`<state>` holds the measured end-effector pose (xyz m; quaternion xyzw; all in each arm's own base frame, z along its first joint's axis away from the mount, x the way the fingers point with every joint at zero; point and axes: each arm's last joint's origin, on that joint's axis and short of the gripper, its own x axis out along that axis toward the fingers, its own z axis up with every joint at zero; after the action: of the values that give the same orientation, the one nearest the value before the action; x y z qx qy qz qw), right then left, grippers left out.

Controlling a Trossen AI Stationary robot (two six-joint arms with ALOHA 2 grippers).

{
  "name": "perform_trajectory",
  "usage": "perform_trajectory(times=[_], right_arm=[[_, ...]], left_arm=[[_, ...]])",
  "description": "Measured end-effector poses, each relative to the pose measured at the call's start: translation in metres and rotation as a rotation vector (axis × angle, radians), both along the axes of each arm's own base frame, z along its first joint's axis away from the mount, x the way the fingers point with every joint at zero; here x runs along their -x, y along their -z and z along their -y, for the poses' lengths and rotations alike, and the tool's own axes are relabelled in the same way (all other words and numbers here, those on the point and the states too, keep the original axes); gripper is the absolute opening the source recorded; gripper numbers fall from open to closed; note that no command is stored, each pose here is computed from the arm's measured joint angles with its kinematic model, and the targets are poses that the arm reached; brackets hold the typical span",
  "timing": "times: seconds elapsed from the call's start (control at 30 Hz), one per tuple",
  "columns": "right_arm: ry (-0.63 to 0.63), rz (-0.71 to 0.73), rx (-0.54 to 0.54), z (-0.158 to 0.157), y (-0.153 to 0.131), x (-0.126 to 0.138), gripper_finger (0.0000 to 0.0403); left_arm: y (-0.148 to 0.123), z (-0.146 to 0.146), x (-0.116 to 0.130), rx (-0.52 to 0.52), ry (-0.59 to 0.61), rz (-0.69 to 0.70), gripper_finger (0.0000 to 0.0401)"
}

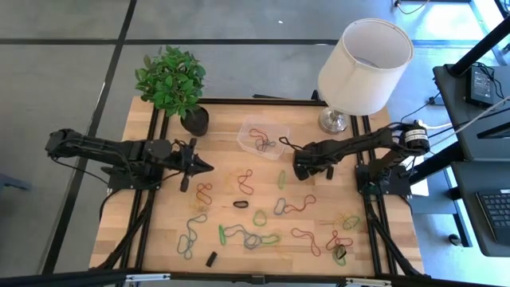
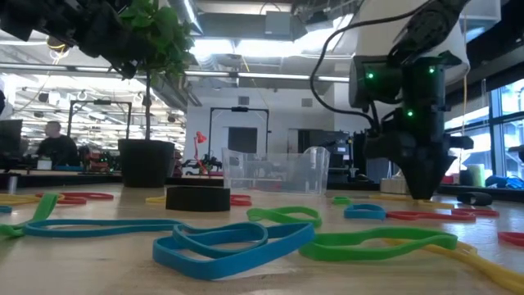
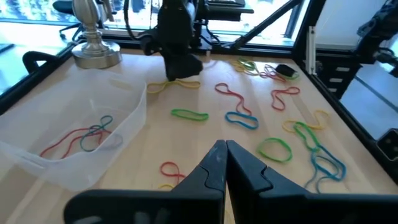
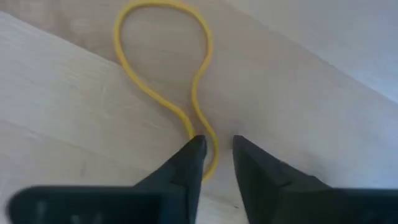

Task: Pick and place rubber bands into bin
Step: Put the yellow rubber band into the transparent bin

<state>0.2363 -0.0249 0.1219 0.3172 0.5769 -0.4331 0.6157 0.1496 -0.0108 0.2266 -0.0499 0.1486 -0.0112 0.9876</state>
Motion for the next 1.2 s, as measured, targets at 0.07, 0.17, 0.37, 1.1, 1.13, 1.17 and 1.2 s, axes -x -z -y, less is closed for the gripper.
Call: perform_trajectory(times=[0.07, 0.17, 0.37, 1.1, 1.13, 1.17, 1.2], right_arm=[[0.0, 0.008, -0.003, 0.0, 0.0, -0.001, 0.0048], [-0.005, 0.016, -0.004, -0.001, -0.001, -0.001, 0.0011], [-0.017, 0.089, 0.0, -0.011, -0.032, -0.001, 0.0003], [-0.275, 0.517, 0.444, -0.015, -0.239, -0.062, 0.0], [-0.291, 0.52, 0.46, -0.01, -0.241, -0.068, 0.0], [-0.303, 0.525, 0.476, -0.006, -0.243, -0.076, 0.0], [-0.313, 0.525, 0.489, -0.002, -0.243, -0.083, 0.0]], left_arm=[[0.0, 0.0, 0.0, -0.001, -0.002, 0.0, 0.0001], [0.0, 0.0, 0.0, 0.0, -0.002, 0.0, 0.0001], [0.0, 0.0, 0.0, 0.0, -0.002, 0.0, 0.0001], [0.0, 0.0, 0.0, -0.002, -0.006, 0.0, 0.0001], [0.0, 0.0, 0.0, -0.002, -0.006, 0.0, 0.0001], [0.0, 0.0, 0.0, -0.002, -0.006, 0.0, 0.0001], [0.0, 0.0, 0.0, -0.002, -0.006, 0.0, 0.0001]])
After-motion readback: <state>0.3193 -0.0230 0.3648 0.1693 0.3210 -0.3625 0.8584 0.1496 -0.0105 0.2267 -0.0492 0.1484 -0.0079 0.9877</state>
